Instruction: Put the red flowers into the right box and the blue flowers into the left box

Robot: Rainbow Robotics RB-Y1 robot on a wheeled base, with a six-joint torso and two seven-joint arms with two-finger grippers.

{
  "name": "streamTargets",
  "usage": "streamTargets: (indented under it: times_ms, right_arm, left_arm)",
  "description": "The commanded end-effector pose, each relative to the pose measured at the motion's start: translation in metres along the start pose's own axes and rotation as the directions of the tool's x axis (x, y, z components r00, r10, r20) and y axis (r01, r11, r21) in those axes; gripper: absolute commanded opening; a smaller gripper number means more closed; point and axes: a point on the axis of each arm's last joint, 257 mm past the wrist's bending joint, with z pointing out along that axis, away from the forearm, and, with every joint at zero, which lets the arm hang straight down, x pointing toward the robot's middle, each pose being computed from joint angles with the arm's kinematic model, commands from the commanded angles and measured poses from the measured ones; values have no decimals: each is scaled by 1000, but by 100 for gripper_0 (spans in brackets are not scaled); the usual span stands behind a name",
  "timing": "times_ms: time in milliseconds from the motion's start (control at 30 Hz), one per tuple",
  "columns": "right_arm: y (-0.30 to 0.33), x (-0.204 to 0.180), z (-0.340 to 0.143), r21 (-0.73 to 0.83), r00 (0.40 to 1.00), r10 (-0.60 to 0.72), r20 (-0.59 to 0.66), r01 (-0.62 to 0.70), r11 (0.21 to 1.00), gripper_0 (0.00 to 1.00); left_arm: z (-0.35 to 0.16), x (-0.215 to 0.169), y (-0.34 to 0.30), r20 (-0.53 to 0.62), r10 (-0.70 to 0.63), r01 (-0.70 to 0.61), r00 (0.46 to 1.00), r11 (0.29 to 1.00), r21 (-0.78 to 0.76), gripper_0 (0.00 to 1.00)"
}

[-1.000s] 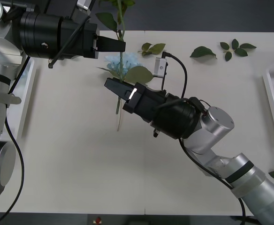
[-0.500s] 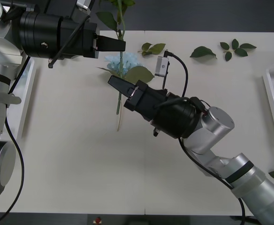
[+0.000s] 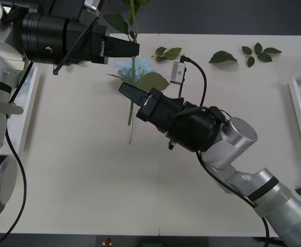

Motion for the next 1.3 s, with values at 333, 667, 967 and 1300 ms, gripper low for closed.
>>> streamTargets:
  times_ms: [333, 667, 967, 1300]
  right_arm:
    - [0, -25, -19, 9, 994, -90, -67, 91, 996, 0]
    - [-44, -70, -95, 202, 947, -100, -305, 167, 965, 0]
    - [-72, -141, -201, 492, 902, 29, -430, 207, 845, 0]
    - [-124, -222, -321, 729, 876, 12, -481, 393, 561, 0]
  left_arm:
    - [-1, -9, -5, -6, 26, -26, 1000, 1000, -6, 100]
    - [-47, -25, 31, 13, 48, -45, 999, 978, -202, 100]
    - [-83, -6, 86, -27, -124, 96, 992, 873, -479, 100]
    - [-76, 34, 136, 11, -338, 234, 941, 627, -743, 100]
